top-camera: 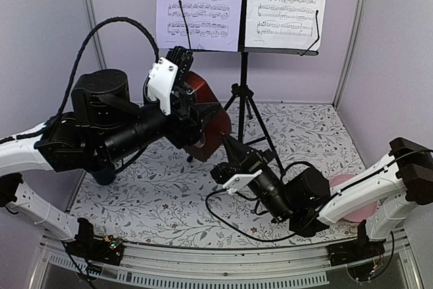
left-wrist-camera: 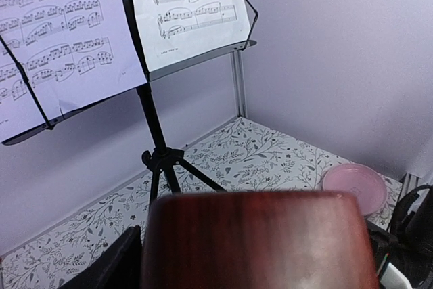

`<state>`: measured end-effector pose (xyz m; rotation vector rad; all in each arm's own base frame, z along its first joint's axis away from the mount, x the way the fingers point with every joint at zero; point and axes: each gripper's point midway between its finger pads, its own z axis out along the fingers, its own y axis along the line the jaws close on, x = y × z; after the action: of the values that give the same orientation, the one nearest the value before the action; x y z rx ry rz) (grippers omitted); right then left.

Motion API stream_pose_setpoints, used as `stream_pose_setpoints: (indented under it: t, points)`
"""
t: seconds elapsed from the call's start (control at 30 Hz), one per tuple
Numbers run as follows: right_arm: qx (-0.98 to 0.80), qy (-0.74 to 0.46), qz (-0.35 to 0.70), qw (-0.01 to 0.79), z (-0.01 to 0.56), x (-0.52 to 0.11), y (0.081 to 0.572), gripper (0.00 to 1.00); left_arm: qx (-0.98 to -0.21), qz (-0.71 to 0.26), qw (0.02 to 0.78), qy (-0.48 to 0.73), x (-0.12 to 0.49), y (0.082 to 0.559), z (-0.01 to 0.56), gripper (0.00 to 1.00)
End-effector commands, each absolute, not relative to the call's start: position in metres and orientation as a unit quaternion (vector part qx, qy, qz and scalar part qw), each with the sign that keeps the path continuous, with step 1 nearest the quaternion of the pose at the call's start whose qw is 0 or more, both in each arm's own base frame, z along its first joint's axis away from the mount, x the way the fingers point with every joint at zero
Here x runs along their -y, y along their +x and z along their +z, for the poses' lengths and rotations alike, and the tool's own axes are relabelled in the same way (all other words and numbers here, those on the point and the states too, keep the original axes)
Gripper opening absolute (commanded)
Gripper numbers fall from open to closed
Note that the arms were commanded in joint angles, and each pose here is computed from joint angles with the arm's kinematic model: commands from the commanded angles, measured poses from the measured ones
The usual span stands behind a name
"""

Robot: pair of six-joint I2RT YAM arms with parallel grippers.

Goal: Set up the instrument practice props

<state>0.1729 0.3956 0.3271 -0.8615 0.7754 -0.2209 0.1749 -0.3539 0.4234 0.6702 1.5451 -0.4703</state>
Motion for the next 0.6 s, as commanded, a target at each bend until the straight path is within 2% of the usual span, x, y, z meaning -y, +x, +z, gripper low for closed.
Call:
stream_pose_setpoints:
  t: [0.0, 0.3, 0.43, 0.57]
  points:
    - [-0.399, -0.326, -0.004, 0.857, 0.363, -0.373, 0.176, 0.00, -0.657, -0.208, 0.655, 0.309, 0.351, 0.166, 0.434, 0.12]
    - [-0.430, -0.338, 0.065, 0.835, 0.355, -0.378, 0.179, 0.00, -0.654, -0.207, 0.658, 0.311, 0.353, 0.166, 0.433, 0.12]
    - [-0.432, -0.367, 0.064, 0.821, 0.346, -0.387, 0.178, 0.01, -0.659, -0.207, 0.656, 0.303, 0.353, 0.171, 0.431, 0.12]
    - [-0.440, -0.410, 0.084, 0.795, 0.332, -0.395, 0.170, 0.43, -0.676, -0.216, 0.642, 0.290, 0.353, 0.190, 0.416, 0.12]
